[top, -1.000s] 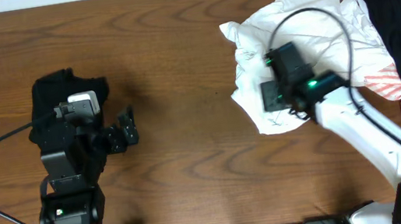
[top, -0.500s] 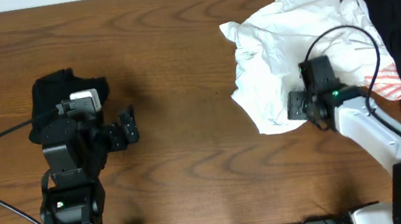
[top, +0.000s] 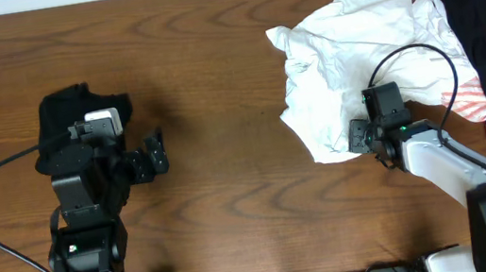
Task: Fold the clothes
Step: 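Drag the white shirt leftward toward table center with the right gripper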
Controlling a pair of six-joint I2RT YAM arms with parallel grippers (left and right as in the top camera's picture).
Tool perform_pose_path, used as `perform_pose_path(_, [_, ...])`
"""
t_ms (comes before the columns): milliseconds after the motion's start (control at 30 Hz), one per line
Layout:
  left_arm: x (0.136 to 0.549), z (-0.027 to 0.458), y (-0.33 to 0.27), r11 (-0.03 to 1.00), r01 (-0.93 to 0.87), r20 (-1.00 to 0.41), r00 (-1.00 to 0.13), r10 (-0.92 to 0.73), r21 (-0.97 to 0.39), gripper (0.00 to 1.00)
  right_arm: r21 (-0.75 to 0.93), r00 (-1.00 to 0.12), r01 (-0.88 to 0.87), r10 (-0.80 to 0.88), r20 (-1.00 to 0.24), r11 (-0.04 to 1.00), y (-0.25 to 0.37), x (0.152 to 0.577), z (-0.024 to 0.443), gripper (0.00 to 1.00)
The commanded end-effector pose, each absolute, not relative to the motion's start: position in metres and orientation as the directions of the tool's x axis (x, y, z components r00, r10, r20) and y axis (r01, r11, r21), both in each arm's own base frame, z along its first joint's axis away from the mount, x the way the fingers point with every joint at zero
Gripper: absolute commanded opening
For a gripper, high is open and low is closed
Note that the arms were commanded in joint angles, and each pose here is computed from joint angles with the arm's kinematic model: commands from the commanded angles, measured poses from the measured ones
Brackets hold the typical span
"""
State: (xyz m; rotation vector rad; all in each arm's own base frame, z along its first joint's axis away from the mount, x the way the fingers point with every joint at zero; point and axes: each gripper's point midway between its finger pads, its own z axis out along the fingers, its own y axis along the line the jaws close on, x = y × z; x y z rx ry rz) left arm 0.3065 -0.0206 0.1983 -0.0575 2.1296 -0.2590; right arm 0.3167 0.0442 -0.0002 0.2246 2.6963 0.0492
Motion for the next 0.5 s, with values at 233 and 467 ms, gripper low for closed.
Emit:
perform_pose_path(233, [0.309, 0.209, -0.020, 0.975, 0.064, -0.839, -0.524, -0.148, -0.212, 0.98, 0.254, -0.897, 0.012, 0.122, -0.424, 0.967, 0.087, 0.339, 0.014, 0.01])
perform_pose_path(467, [0.309, 0.209, -0.020, 0.975, 0.064, -0.839, -0.524, -0.148, -0.212, 0.98, 0.368, -0.783, -0.311, -0.017, -0.622, 0.876, 0.191, 0.374, 0.128, 0.01])
